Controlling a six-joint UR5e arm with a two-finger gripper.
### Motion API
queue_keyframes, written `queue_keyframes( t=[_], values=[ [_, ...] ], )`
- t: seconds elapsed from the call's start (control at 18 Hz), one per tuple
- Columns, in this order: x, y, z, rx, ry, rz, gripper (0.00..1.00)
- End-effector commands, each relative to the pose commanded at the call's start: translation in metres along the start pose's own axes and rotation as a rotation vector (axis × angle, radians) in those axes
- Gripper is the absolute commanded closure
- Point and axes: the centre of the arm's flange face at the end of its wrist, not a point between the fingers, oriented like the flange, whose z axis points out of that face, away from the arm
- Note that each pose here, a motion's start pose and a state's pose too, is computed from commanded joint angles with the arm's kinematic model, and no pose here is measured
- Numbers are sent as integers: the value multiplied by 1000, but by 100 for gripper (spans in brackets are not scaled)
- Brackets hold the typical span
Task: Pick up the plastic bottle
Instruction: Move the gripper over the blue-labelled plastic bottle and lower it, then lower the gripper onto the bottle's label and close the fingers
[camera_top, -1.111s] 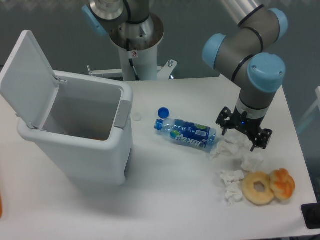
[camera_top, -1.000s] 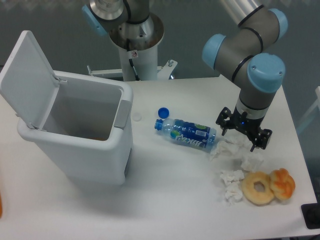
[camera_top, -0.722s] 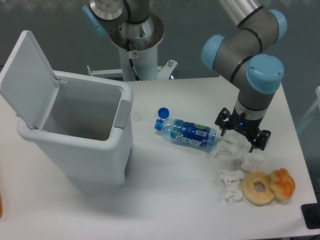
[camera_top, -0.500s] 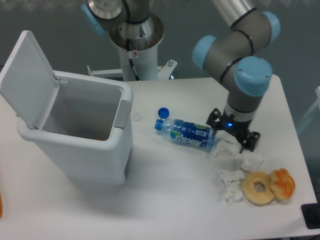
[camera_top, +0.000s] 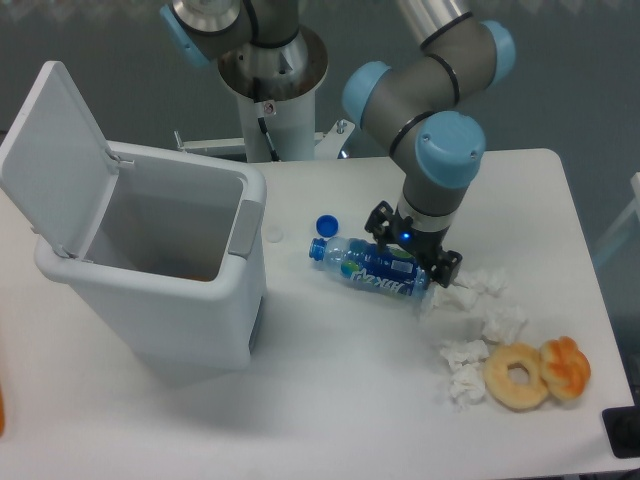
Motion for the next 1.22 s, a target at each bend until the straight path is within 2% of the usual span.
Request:
queue_keyframes(
  t=[0.11, 0.28, 0.39, 0.67, 1.22],
  values=[
    [2, -1, 2, -2, 5, 184, 0],
    [12, -13, 11, -8, 29, 252, 0],
    [22, -8, 23, -45, 58, 259, 0],
    [37, -3, 48, -52, 115, 321, 0],
    [17, -6, 52, -46, 102, 309, 0]
  ],
)
